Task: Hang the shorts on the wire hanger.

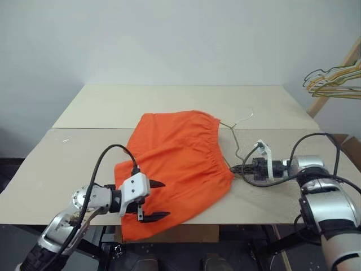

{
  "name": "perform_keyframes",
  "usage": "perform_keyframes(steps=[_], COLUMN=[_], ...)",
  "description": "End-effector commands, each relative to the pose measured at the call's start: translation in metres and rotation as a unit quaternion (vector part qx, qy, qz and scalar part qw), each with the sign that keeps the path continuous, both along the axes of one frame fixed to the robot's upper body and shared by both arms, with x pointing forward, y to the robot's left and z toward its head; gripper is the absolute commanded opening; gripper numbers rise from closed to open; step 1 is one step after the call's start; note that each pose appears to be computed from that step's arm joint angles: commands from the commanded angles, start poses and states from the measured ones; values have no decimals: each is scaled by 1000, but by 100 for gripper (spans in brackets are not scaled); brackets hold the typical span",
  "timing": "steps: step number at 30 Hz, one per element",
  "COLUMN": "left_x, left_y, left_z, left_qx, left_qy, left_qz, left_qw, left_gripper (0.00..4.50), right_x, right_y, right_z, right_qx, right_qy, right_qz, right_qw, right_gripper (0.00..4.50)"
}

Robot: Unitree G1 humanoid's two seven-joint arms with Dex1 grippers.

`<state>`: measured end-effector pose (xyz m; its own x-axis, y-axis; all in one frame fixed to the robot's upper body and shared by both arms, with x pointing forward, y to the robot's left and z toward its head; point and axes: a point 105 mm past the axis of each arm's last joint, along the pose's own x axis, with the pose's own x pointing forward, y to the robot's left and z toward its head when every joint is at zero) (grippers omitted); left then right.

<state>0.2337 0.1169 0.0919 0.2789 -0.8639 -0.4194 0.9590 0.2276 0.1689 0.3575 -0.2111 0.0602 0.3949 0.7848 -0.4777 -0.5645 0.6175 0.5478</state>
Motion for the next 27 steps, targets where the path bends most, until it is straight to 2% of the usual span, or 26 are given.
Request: perform_keyframes(steps=[1, 3, 5, 8, 10, 13, 15, 21, 23, 27], left_x=[8, 17, 36, 79, 98, 114, 120, 137, 139, 144], left_y=[-1, -1, -1, 1, 3, 6, 7, 11, 11, 12], left_z=[12, 21, 42, 86, 111, 148, 162, 171, 174, 175], left_qx=[-4, -12, -36, -95, -129, -163, -155, -65, -56, -32], left_qy=[-34, -58, -104, -184, -217, -252, -265, -278, -257, -217], left_qz=[-4, 5, 35, 123, 159, 167, 144, 59, 25, -24], left_qw=[999, 998, 993, 971, 954, 939, 941, 957, 964, 975], left_gripper=[449, 449, 449, 449, 449, 449, 449, 449, 449, 449], right_x=[16, 17, 18, 16, 15, 13, 10, 4, 4, 5], right_y=[2, 3, 6, 12, 15, 21, 26, 41, 46, 54], right_z=[29, 33, 42, 47, 50, 57, 61, 73, 77, 85], right_qx=[-31, -63, -91, -146, -160, -177, -193, -218, -231, -232], right_qy=[-122, -167, -218, -280, -301, -329, -350, -388, -406, -414], right_qz=[20, 35, 47, 75, 87, 101, 120, 151, 161, 160], right_qw=[992, 983, 970, 946, 936, 922, 909, 883, 870, 865], right_gripper=[0, 0, 0, 0, 0, 0, 0, 0, 0, 0])
